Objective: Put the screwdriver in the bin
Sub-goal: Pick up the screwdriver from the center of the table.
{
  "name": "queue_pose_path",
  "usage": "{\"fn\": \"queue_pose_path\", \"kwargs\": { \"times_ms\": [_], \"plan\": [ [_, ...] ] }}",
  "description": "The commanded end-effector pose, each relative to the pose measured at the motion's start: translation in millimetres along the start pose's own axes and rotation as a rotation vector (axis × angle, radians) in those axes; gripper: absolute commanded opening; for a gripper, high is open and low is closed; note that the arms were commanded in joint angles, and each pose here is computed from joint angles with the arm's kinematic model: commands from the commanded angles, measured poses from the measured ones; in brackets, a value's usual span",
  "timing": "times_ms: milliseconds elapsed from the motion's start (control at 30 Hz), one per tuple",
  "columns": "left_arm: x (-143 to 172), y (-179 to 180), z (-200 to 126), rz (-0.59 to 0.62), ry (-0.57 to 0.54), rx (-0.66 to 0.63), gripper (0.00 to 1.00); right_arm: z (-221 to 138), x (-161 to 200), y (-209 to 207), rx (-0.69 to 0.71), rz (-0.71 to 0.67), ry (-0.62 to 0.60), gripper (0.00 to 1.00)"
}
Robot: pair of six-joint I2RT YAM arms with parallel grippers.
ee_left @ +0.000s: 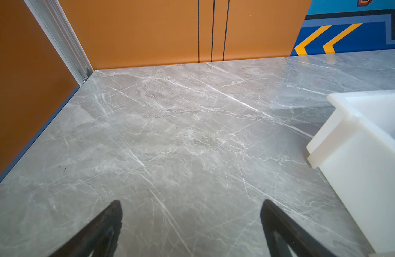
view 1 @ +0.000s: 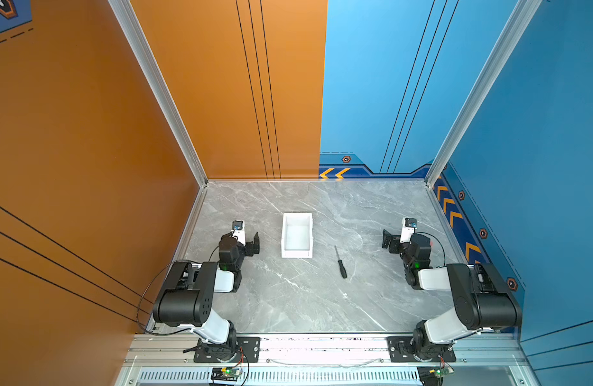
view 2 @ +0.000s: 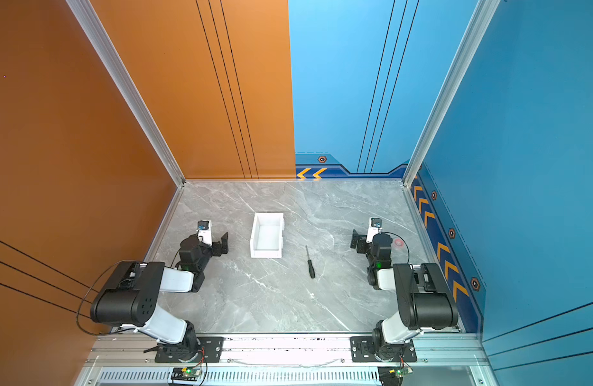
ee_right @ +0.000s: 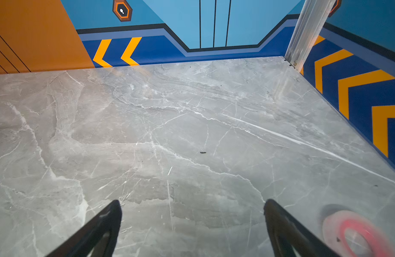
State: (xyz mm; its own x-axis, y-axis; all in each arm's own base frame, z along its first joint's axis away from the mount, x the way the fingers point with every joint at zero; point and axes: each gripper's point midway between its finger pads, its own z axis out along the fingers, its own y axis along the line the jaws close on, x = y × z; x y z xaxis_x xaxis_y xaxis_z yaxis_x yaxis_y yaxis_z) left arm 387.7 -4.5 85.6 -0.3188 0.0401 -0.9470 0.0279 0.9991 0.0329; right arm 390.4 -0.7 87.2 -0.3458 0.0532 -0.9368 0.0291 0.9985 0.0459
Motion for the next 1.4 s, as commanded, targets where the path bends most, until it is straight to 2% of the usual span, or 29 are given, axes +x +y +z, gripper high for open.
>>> {"fn": "queue_pose_path", "kwargs": {
  "times_ms": [0, 900, 1233, 1367],
  "plan": [
    [-7.9, -5.1, 2.6, 0.017, -0.016, 0.023, 0.98, 1.5, -7.0, -1.5, 0.002, -0.010, -0.024, 1.00],
    [-7.9, -5.3, 3.7, 0.020, -0.010, 0.024, 0.98, 1.5, -6.9, -1.6, 0.003, -0.008, -0.024, 1.00],
    [-8.3, -7.0, 2.7, 0.017, -0.010, 0.038, 0.98, 2.6, -7.1, -15.3, 0.097, 0.013, -0.015, 1.00],
    [-19.6, -12.0, -5.5, 0.032, -0.022, 0.061, 0.98, 1.5, -9.1, -20.2, 0.121, 0.026, -0.021, 1.00]
  ]
}}
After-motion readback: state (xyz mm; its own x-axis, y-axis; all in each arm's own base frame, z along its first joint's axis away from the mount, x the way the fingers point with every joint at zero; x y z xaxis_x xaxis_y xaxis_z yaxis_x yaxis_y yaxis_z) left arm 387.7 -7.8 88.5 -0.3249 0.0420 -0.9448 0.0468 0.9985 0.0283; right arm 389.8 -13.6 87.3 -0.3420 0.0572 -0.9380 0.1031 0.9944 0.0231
